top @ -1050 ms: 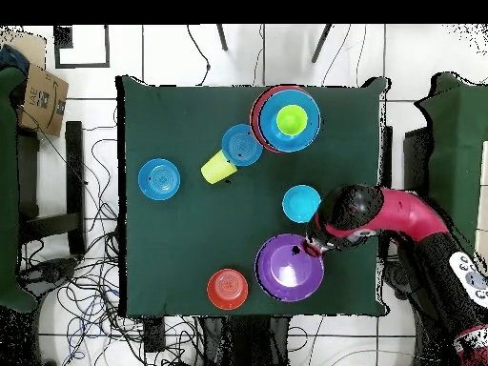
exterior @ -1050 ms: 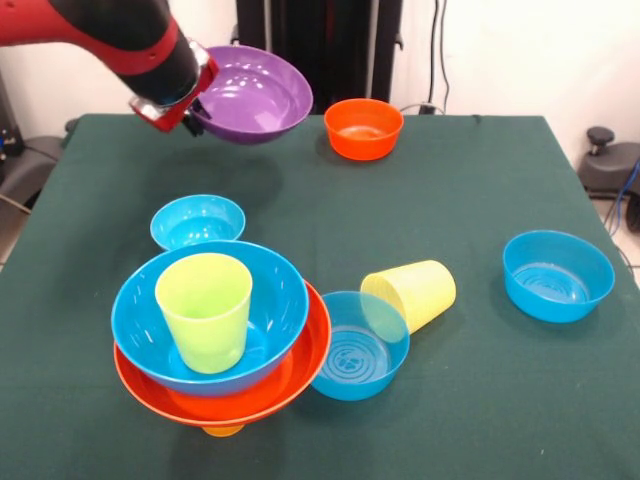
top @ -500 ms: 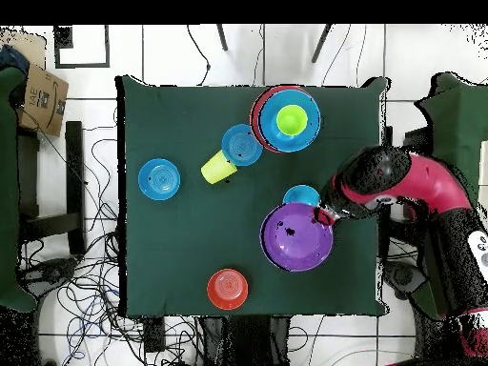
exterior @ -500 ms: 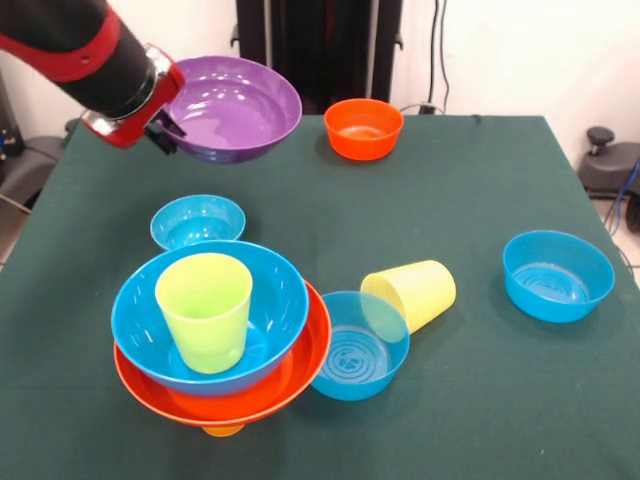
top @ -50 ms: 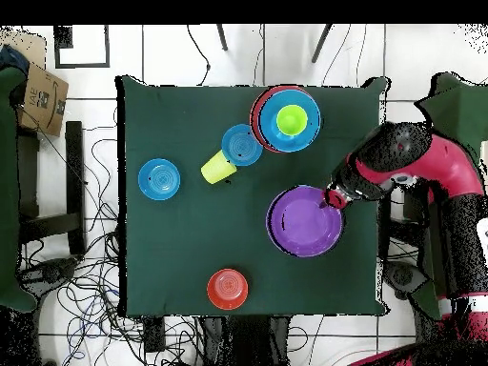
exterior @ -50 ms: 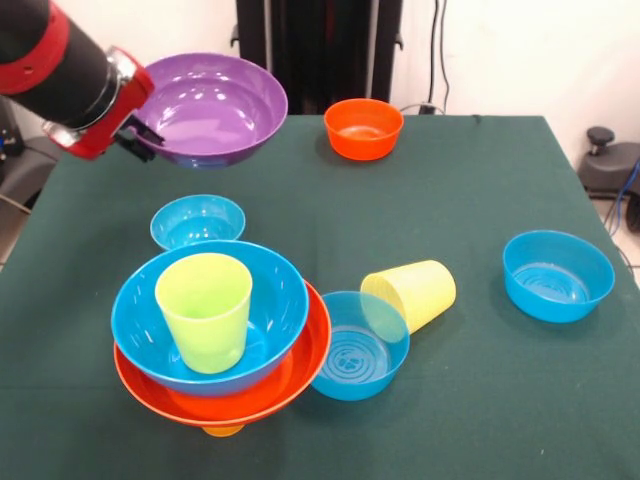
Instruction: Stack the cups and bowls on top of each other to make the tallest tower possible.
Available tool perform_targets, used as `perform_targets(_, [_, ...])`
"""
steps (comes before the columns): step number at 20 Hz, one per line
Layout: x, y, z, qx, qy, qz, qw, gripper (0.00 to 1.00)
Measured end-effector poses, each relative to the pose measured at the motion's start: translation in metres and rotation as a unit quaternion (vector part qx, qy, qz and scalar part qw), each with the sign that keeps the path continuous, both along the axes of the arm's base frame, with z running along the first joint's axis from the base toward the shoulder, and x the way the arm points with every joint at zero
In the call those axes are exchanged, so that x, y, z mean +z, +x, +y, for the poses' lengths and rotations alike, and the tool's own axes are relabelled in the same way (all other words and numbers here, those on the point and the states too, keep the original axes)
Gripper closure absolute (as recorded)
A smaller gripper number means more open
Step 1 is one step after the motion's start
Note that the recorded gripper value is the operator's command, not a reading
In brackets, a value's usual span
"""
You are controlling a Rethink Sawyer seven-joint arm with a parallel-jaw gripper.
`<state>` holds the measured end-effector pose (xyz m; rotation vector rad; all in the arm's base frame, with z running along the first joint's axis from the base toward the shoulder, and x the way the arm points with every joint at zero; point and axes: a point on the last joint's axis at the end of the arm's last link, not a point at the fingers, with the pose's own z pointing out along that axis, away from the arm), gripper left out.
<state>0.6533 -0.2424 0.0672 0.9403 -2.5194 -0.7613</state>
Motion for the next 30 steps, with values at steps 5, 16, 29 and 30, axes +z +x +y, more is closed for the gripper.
perform_targets(5, [-0.007, 0.026, -0.007, -0.01, 0.015, -0.016, 0.9997, 1.0])
perform_targets(16, [-0.046, 0.065, 0.001, -0.035, 0.047, -0.05, 0.997, 1.0])
perform_targets(29, [-0.066, 0.071, 0.009, -0.046, 0.063, -0.052, 0.9956, 1.0])
perform_targets(30, [-0.066, 0.072, 0.008, -0.047, 0.062, -0.053, 0.9956, 1.0])
